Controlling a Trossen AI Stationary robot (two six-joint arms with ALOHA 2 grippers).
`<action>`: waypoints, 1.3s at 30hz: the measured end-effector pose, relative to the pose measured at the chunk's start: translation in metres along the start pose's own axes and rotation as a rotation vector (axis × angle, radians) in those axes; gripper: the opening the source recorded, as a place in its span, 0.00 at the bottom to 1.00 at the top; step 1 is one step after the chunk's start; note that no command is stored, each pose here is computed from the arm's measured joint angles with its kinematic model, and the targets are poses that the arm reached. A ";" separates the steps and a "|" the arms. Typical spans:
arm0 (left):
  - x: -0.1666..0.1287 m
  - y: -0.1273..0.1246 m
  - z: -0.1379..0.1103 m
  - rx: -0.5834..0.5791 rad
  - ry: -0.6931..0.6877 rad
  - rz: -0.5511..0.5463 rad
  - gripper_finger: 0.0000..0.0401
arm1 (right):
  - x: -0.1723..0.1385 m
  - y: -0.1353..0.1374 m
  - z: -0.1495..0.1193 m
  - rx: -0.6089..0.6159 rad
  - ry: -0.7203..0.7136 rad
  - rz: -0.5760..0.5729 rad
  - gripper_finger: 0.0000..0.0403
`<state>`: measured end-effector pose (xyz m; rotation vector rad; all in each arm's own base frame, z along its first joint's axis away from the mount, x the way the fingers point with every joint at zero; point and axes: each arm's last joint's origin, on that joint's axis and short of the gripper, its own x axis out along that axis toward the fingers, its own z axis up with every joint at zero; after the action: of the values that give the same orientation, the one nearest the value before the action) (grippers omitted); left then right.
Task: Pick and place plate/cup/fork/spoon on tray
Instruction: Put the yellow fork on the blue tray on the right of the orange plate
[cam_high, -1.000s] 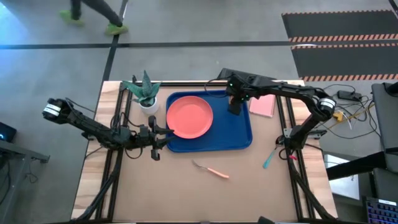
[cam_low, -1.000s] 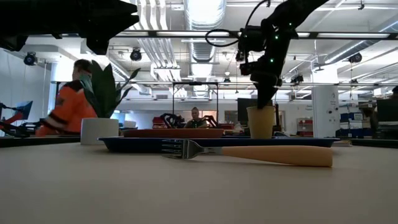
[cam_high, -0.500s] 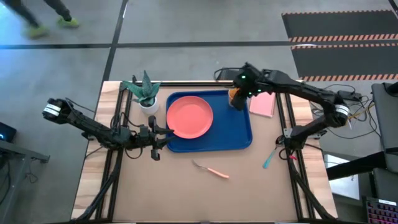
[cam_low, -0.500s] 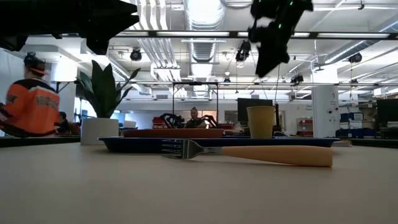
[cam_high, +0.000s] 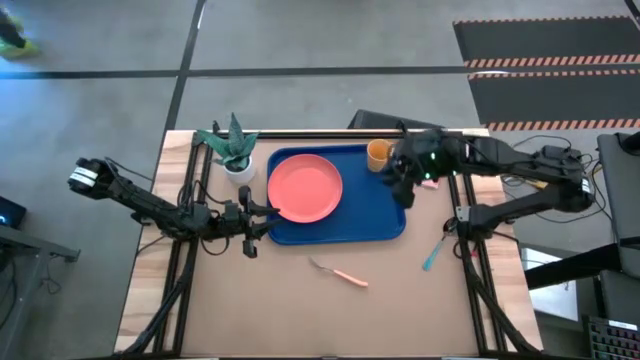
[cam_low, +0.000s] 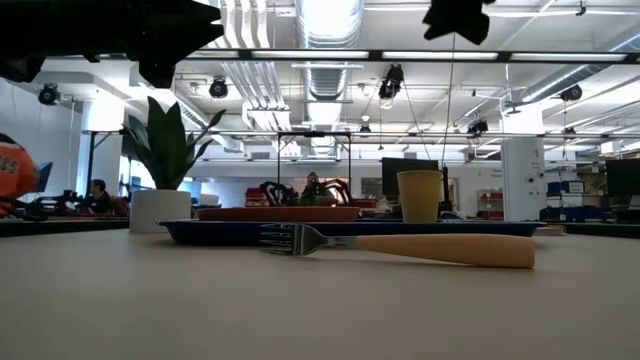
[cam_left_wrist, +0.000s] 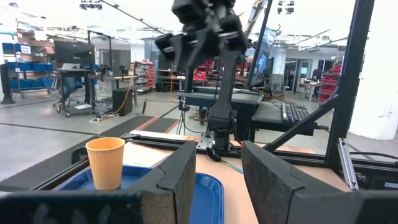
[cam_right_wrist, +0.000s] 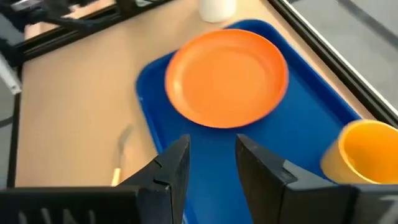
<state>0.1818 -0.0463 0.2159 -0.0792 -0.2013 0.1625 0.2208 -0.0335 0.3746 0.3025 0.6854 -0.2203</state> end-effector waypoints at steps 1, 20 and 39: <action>0.000 0.000 0.000 0.000 0.000 0.000 0.28 | 0.001 0.007 -0.001 -0.013 -0.002 0.007 0.28; 0.000 0.000 0.000 -0.002 0.000 0.000 0.28 | 0.053 0.117 -0.058 -0.299 0.003 0.115 0.25; 0.000 0.000 0.000 -0.004 0.000 0.000 0.28 | 0.111 0.116 -0.179 -0.219 -0.040 0.284 0.22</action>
<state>0.1818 -0.0463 0.2159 -0.0833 -0.2013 0.1621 0.2342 0.1250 0.1942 0.1822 0.6125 0.1187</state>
